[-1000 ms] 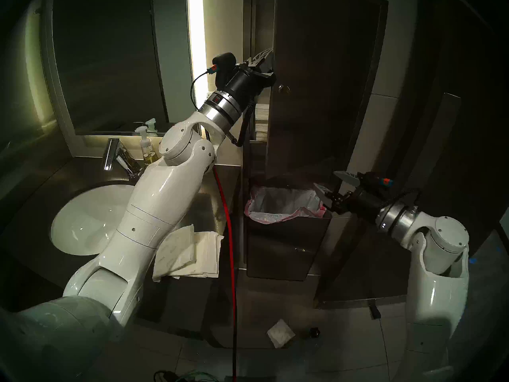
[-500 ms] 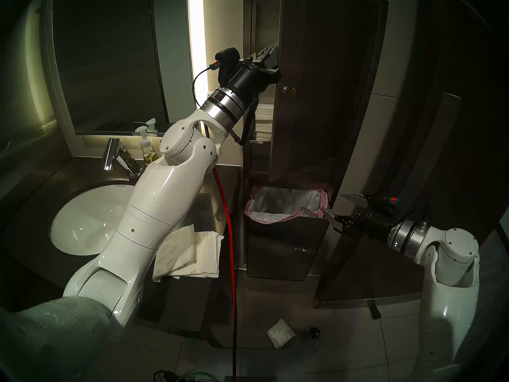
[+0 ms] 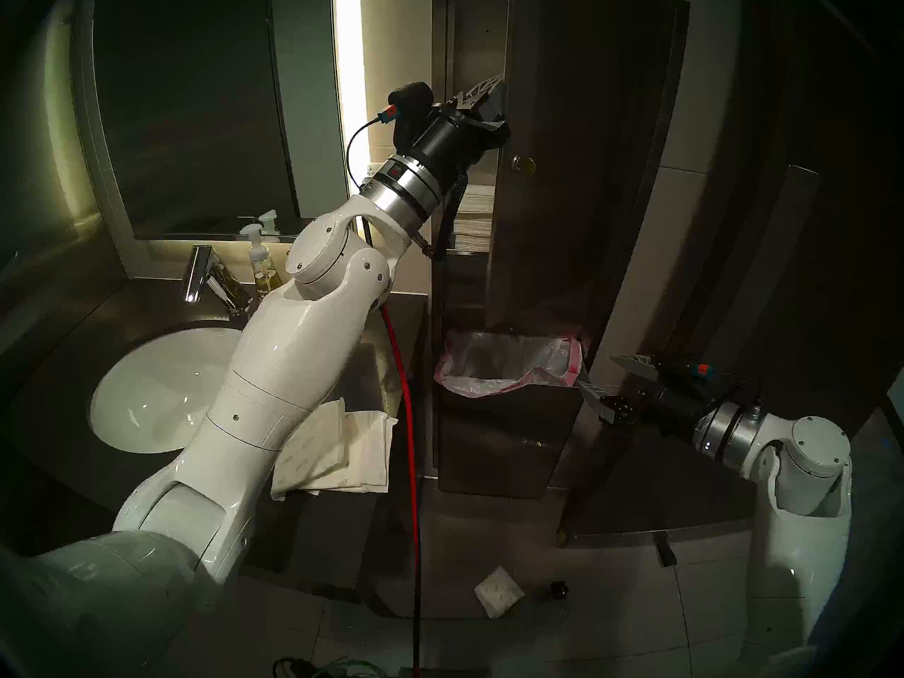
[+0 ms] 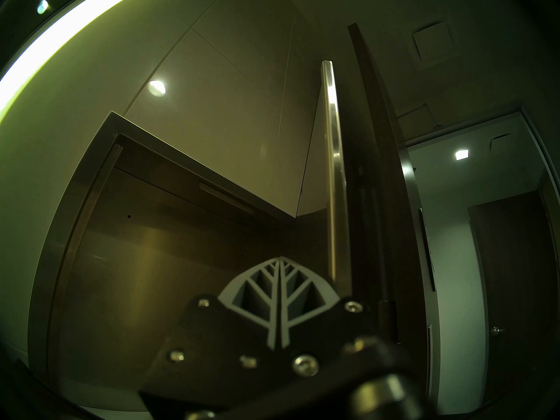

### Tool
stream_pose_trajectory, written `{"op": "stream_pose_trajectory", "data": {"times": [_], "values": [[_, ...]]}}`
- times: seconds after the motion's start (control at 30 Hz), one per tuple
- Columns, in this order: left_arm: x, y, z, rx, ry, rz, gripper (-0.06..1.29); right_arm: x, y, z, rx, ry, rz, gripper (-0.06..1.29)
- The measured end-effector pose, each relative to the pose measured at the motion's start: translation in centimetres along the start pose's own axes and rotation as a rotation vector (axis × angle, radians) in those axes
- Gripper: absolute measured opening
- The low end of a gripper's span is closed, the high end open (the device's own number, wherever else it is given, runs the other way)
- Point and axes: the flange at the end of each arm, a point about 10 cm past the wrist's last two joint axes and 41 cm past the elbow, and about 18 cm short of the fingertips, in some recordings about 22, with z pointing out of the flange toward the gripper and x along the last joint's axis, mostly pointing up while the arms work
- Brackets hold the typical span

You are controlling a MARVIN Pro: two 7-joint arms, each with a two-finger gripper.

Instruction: Twist key and open towel dispenser

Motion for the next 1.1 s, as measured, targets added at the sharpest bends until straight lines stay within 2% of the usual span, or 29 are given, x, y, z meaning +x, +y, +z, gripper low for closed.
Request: {"op": "stream_pose_trajectory", "data": {"times": [0.53,1.1], "values": [[-0.4,3.2,0.4,-0.063,-0.038,-0.042,-0.02,0.1,0.0,0.0,-0.002,0.015,0.001,1.24],[0.6,5.2,1.0,-0.121,-0.011,-0.06,-0.02,0.1,0.0,0.0,-0.004,0.017,-0.001,1.24]]}}
